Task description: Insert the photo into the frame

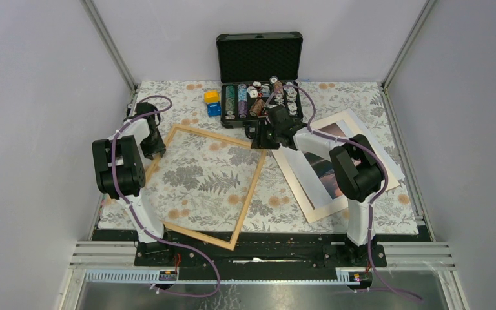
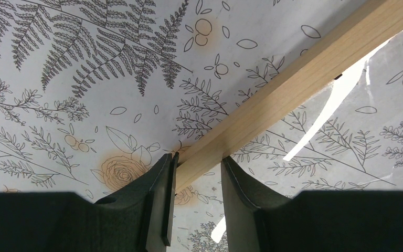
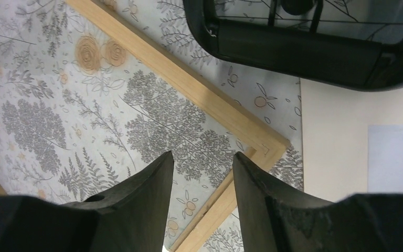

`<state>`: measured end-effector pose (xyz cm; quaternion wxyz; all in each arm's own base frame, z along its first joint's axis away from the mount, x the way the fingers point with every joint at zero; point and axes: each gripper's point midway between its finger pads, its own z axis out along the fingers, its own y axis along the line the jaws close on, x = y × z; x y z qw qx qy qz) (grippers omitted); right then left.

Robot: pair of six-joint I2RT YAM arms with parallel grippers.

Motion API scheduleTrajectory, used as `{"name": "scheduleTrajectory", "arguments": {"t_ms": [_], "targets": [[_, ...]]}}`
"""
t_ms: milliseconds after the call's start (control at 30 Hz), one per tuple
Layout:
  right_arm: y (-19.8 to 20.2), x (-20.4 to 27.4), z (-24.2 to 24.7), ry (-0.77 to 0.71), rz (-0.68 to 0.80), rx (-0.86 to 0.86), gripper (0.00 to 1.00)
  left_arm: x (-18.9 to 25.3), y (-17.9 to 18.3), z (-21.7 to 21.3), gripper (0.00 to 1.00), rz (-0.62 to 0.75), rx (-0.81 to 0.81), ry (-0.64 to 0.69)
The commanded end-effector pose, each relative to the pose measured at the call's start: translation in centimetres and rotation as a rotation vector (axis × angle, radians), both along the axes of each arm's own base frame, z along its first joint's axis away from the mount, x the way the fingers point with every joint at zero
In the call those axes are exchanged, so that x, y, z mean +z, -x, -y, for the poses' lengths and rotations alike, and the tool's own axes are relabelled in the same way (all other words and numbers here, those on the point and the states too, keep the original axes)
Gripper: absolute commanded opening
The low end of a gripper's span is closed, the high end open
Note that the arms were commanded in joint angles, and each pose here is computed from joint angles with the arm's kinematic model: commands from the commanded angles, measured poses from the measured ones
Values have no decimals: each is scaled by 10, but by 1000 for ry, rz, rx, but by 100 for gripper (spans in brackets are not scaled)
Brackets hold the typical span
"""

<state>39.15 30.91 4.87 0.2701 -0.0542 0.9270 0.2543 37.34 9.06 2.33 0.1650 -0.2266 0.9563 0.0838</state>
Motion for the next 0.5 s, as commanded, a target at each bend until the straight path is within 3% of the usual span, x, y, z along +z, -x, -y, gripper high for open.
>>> {"name": "scheduleTrajectory", "arguments": {"t_ms": [0, 233, 467], "targets": [[-1, 27, -17, -48, 33, 56, 52, -11, -2, 4, 25, 0, 32, 28], [31, -4, -26, -85, -85, 104, 52, -11, -2, 6, 26, -1, 28, 30], [30, 8, -24, -44, -57, 143, 61, 7, -6, 6, 42, 47, 36, 27]]}}
